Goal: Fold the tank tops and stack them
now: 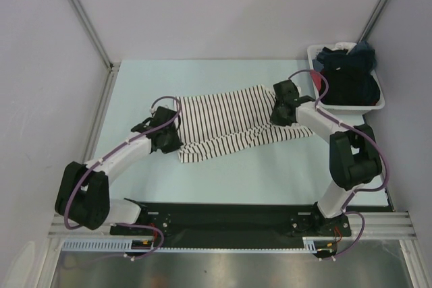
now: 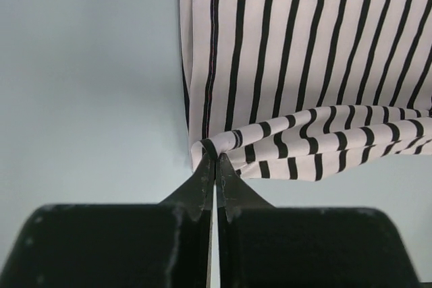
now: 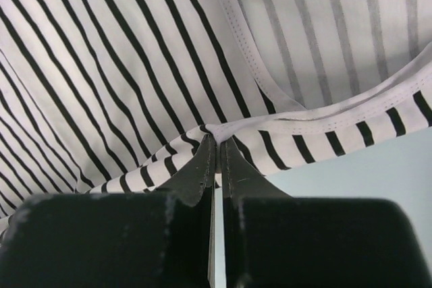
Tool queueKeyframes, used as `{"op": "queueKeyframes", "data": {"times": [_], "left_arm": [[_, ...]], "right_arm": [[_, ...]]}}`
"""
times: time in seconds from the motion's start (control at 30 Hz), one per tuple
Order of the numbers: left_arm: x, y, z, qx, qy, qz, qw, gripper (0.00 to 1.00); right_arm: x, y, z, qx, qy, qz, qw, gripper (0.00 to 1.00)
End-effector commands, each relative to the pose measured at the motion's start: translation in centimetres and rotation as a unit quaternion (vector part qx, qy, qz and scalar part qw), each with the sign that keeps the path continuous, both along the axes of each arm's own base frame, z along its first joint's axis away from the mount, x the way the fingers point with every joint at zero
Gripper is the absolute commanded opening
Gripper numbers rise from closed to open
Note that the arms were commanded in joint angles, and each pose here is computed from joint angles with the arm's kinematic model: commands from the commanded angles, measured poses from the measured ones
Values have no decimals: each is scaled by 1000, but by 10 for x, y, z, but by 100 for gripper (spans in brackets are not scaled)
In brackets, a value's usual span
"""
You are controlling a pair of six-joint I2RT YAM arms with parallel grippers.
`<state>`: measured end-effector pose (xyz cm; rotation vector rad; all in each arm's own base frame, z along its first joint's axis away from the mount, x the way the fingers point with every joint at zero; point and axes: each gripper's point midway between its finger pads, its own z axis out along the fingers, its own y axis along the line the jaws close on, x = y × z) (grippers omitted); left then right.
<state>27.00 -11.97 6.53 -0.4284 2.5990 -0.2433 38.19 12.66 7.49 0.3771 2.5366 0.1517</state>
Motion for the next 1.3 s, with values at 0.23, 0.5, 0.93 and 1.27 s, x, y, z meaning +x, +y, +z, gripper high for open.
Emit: {"op": "queueKeyframes", "data": {"times": [0.23, 0.5, 0.93, 1.27], "left_arm": [[35, 10, -3, 36, -2, 8, 999, 0], [47, 15, 1, 34, -8, 21, 999, 0], [64, 27, -12, 63, 4, 43, 997, 0], [79, 42, -3, 97, -18, 54, 994, 19]], "right_arm": [[29, -11, 2, -24, -1, -14, 1000, 0], [37, -11, 7, -23, -6, -18, 1000, 0], [55, -9, -9, -18, 2, -27, 999, 1], [62, -12, -11, -17, 2, -35, 999, 34]]}}
